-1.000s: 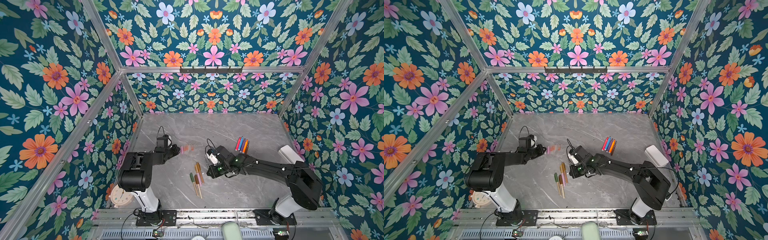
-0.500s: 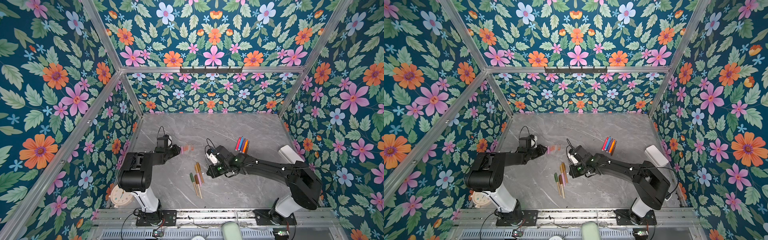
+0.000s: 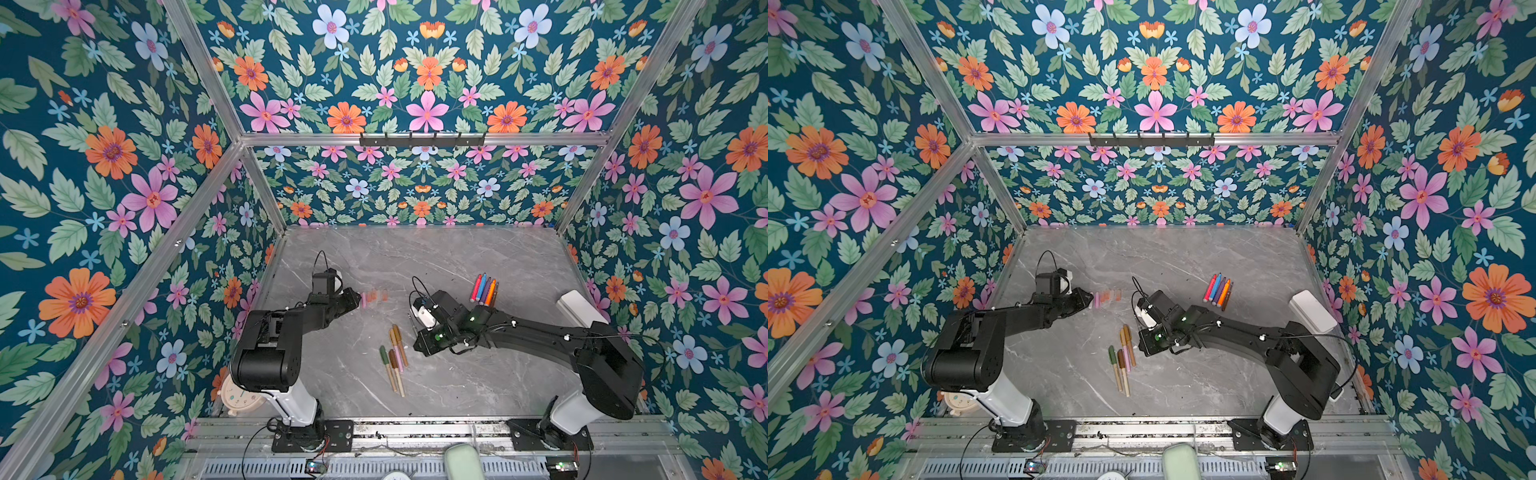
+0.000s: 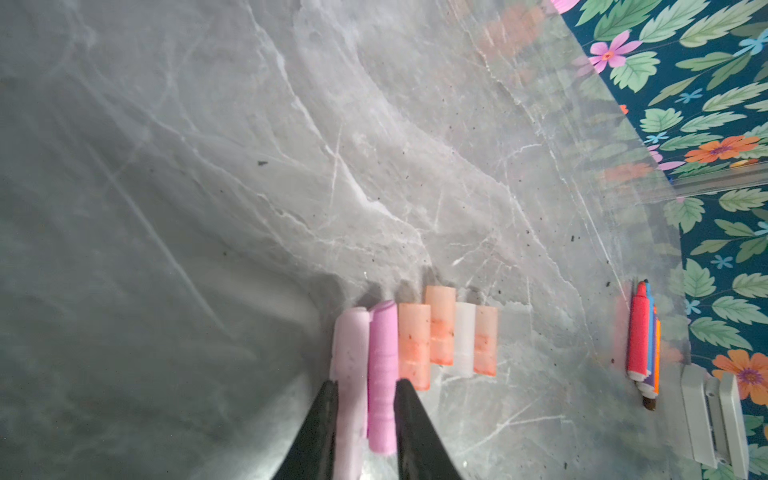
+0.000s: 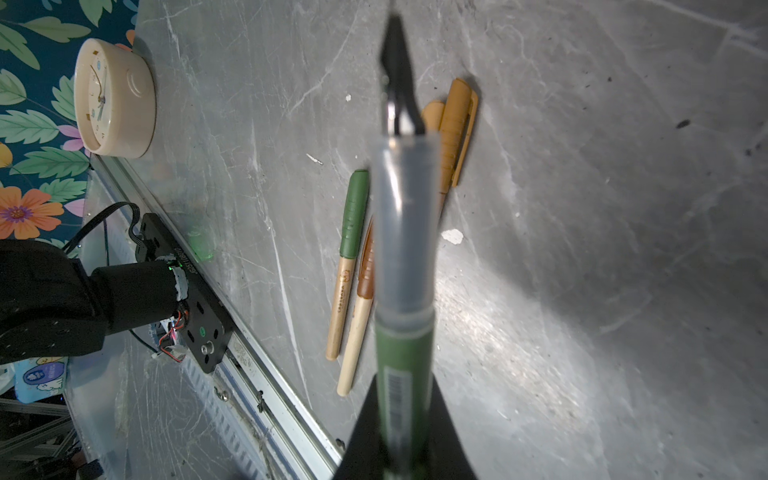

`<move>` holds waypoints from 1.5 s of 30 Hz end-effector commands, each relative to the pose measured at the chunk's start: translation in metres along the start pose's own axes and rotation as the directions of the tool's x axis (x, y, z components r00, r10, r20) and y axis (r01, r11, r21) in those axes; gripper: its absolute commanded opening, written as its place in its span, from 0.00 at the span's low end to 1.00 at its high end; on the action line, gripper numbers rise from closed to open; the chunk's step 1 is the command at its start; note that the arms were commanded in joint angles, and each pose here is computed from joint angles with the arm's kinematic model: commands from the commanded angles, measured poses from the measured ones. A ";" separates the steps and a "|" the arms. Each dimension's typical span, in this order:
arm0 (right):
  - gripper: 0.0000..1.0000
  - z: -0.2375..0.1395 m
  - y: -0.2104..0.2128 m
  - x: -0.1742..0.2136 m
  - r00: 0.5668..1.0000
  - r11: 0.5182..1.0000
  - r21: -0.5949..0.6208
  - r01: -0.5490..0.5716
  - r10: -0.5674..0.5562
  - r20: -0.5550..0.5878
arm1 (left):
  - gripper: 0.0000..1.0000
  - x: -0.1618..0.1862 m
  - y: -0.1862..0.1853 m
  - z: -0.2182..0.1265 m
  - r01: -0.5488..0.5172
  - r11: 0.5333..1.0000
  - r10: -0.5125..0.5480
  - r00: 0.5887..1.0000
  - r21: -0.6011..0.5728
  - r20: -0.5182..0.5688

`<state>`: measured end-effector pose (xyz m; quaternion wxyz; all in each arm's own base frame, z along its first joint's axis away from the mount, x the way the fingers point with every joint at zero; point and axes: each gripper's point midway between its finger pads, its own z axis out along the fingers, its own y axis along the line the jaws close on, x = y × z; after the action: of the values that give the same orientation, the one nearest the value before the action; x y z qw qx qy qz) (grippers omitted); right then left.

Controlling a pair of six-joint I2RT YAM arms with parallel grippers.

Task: Open the pen caps
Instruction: 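Lower the left gripper and release the pink cap beside the other caps, then carry the uncapped green pen beside the brown pen and release it with the right gripper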

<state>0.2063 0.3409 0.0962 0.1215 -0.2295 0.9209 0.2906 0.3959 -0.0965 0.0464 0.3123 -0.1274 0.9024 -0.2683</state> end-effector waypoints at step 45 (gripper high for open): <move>0.00 -0.059 -0.089 -0.022 0.979 0.970 0.160 -0.183 0.166 0.117 | 0.29 -0.017 -0.038 -0.031 -0.011 0.992 -0.002 0.994 0.129 0.105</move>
<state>0.2543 0.2787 0.1087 0.1593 -0.1500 0.9418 0.2553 0.3893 -0.1084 0.0812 0.3395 -0.1224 0.8796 -0.3101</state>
